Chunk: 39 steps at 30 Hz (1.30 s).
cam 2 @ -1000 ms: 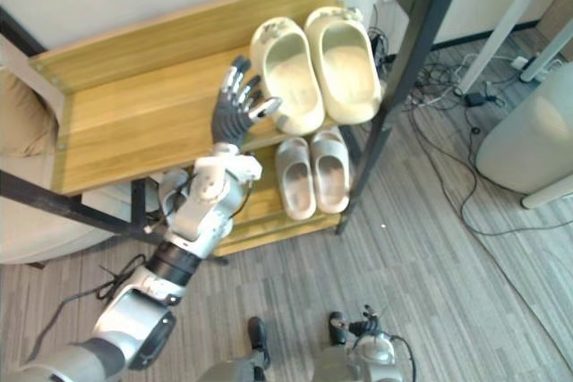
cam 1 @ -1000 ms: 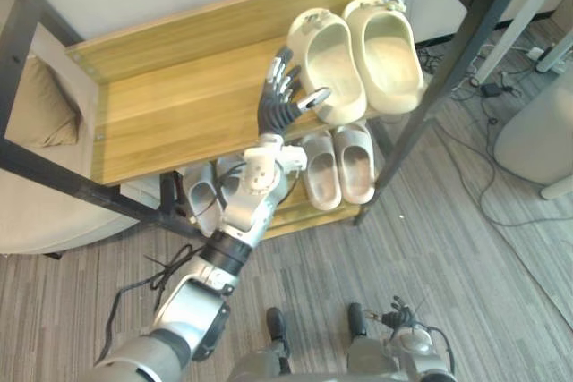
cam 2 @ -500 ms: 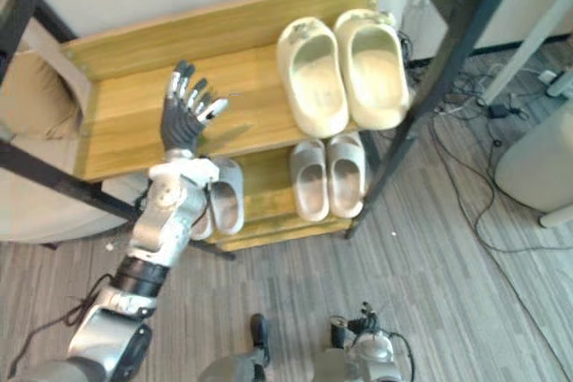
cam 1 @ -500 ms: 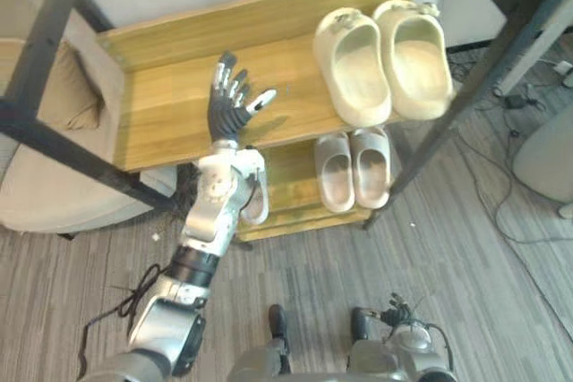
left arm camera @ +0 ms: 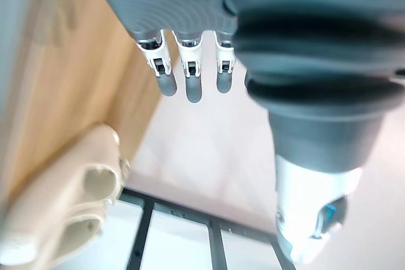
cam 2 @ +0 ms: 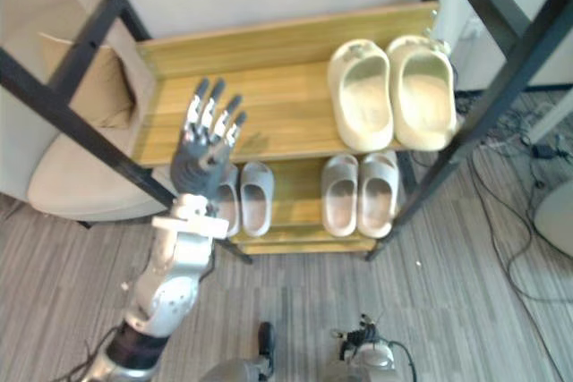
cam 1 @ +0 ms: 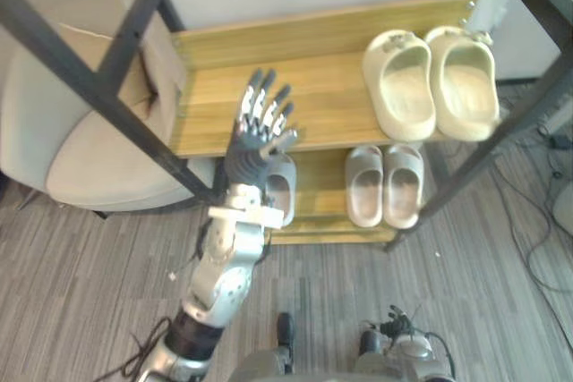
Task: Organize the slippers on the shoe rack
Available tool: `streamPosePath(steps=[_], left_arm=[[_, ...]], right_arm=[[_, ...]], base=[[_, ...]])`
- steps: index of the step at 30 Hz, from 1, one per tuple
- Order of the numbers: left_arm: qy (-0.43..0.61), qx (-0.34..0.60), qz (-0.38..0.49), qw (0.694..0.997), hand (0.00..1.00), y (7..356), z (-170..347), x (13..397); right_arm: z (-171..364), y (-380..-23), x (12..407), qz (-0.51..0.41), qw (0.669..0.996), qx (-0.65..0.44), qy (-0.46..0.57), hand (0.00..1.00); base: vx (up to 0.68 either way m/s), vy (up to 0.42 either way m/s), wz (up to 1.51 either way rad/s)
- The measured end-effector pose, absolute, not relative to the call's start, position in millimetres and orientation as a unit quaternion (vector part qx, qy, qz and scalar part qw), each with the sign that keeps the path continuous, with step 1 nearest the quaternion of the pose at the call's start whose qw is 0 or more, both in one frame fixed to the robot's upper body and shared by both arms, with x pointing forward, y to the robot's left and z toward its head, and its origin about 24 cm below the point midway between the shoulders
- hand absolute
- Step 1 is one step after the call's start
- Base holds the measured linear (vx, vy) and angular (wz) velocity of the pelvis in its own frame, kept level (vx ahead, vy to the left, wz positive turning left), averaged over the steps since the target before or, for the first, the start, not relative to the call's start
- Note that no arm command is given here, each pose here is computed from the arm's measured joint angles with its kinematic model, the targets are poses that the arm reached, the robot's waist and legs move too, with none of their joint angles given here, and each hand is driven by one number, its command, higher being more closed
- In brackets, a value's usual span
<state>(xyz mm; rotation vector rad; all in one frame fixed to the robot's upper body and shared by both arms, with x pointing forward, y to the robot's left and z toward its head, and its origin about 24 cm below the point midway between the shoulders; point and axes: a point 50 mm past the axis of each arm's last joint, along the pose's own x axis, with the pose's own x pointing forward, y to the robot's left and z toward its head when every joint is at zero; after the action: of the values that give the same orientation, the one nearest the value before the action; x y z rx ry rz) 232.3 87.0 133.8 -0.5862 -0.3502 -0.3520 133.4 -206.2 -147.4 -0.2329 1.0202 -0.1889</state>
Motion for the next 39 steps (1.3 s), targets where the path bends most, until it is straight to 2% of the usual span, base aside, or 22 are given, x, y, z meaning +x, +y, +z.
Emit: streamPosePath(steps=[6,9,14,16,21,25,29,39], left_arm=[[-0.004,-0.254,-0.144,0.956,0.00,97,53,206],[0.102,-0.208,-0.116,0.966,0.00,103,2,192],[0.240,-0.122,-0.071,0.960,0.00,124,-64,166],[0.305,-0.090,-0.027,0.948,0.00,142,-92,151],[0.369,-0.028,0.014,0.929,0.00,166,-118,135],[0.412,0.003,0.039,0.910,0.00,182,-132,120],[0.445,0.014,0.046,0.894,0.00,181,-142,107],[0.456,0.013,0.082,0.886,0.00,183,-146,106]], right_arm=[[-148,-197,135,-0.058,0.864,-0.126,0.485,0.00],[-148,-194,136,-0.049,0.864,-0.129,0.484,0.00],[-150,-191,133,-0.047,0.863,-0.125,0.487,0.00],[-151,-189,129,-0.046,0.864,-0.121,0.487,0.00],[-151,-196,123,-0.056,0.863,-0.116,0.488,0.00],[-147,-216,125,-0.078,0.865,-0.124,0.480,0.00],[-147,-213,125,-0.080,0.866,-0.117,0.479,0.00],[-147,-200,134,-0.071,0.873,-0.103,0.471,0.00]], base=[[-0.02,-0.025,0.09],[0.00,0.000,0.00],[0.00,0.000,0.00],[0.00,0.000,0.00],[0.00,0.000,0.00],[-0.01,-0.010,-0.06],[-0.01,-0.007,-0.16],[0.01,0.004,-0.03]])
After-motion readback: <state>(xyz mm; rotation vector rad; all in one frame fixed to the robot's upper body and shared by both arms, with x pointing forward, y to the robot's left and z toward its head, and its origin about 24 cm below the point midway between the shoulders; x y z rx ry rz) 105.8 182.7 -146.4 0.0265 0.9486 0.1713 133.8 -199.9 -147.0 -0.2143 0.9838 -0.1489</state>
